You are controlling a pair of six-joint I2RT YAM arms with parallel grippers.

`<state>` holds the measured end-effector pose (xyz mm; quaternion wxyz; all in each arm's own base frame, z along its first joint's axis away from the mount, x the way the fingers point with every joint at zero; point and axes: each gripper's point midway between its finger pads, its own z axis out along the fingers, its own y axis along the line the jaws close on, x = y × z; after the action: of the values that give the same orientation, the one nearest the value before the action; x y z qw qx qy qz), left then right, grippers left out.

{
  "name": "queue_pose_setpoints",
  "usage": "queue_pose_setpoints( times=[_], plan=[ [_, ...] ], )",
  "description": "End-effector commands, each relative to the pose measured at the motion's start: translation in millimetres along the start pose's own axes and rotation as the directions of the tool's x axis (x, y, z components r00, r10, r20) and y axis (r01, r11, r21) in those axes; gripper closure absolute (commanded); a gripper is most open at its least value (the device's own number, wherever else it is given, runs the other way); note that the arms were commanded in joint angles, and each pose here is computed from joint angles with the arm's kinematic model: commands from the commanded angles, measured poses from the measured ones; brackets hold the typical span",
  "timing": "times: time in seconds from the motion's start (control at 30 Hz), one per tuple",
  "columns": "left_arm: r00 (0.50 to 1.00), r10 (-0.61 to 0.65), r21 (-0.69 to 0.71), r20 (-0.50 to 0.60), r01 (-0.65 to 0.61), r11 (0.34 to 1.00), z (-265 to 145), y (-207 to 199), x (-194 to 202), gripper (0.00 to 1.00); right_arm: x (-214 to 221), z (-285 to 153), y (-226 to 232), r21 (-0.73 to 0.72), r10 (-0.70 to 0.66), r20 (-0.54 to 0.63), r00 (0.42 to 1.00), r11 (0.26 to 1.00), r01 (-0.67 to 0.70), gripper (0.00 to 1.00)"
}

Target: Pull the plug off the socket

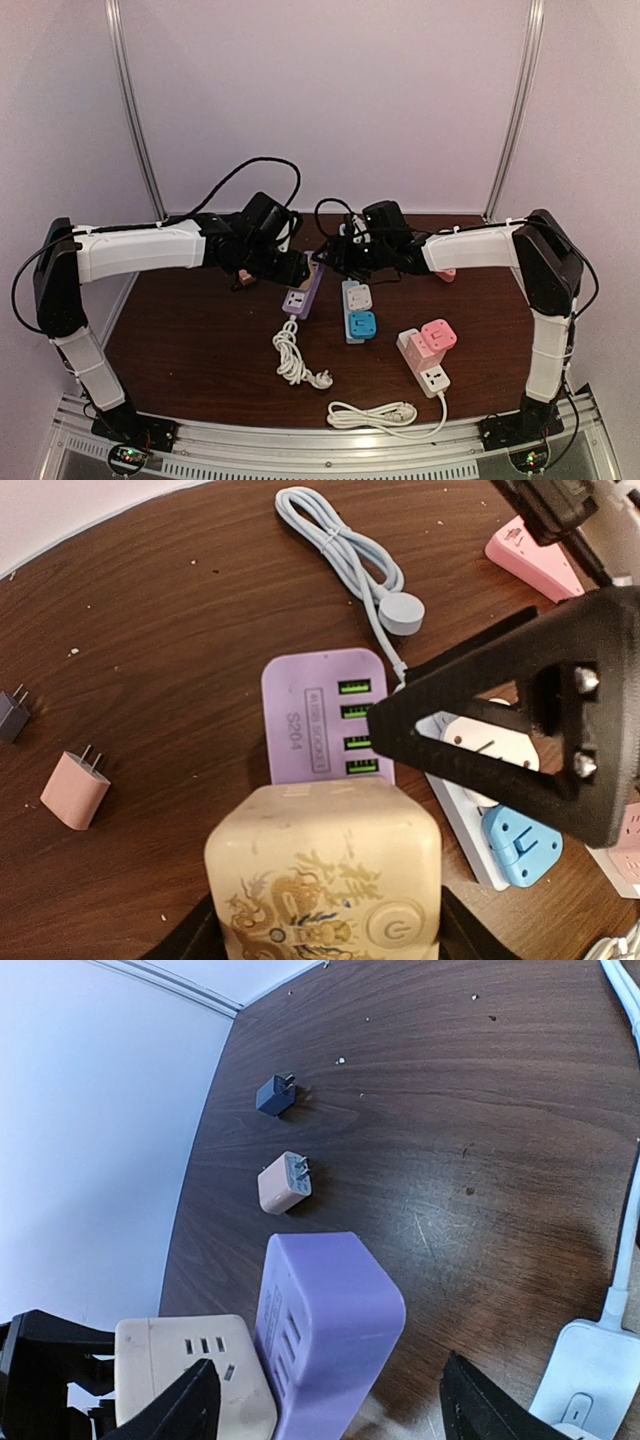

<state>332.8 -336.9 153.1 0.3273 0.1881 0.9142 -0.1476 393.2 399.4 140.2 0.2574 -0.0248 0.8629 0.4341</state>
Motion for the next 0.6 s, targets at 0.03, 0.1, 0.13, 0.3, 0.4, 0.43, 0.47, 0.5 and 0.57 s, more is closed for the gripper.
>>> queue_pose_setpoints(
  times=[0.03, 0.1, 0.13, 0.3, 0.4, 0.43, 0.47, 0.5, 0.57],
  plan=[
    [0.989, -0.041, 0.09, 0.144, 0.028, 0.996, -23, -15, -36, 0.86, -5, 8, 18, -0.101, 0.023, 0.011, 1.0, 0.995, -0.022, 0.28],
    [0.988, -0.043, 0.096, 0.147, 0.029, 0.995, -24, -16, -37, 0.86, -4, 9, 20, -0.121, 0.035, 0.011, 0.999, 0.992, -0.033, 0.31],
    [0.988, -0.044, 0.101, 0.15, 0.029, 0.994, -24, -17, -38, 0.86, -4, 10, 21, -0.129, 0.038, 0.01, 0.999, 0.991, -0.037, 0.33],
    [0.985, -0.052, 0.126, 0.165, 0.031, 0.992, -27, -20, -40, 0.86, -2, 9, 22, -0.153, 0.052, 0.014, 0.999, 0.987, -0.05, 0.46],
    [0.983, -0.06, 0.138, 0.171, 0.036, 0.99, -29, -22, -43, 0.86, 0, 10, 24, -0.168, 0.061, 0.005, 0.998, 0.984, -0.059, 0.52],
    [0.983, -0.061, 0.143, 0.172, 0.036, 0.989, -30, -23, -43, 0.86, 0, 10, 23, -0.169, 0.064, 0.005, 0.998, 0.984, -0.062, 0.52],
    [0.982, -0.063, 0.147, 0.176, 0.037, 0.988, -30, -24, -44, 0.86, 0, 9, 23, -0.169, 0.064, 0.006, 0.998, 0.984, -0.062, 0.52],
    [0.982, -0.065, 0.149, 0.177, 0.038, 0.988, -31, -24, -45, 0.86, 0, 10, 23, -0.169, 0.063, 0.005, 0.998, 0.984, -0.061, 0.52],
    [0.982, -0.067, 0.157, 0.179, 0.039, 0.987, -31, -26, -46, 0.86, 1, 9, 23, -0.167, 0.06, 0.005, 0.998, 0.984, -0.058, 0.49]
  ],
)
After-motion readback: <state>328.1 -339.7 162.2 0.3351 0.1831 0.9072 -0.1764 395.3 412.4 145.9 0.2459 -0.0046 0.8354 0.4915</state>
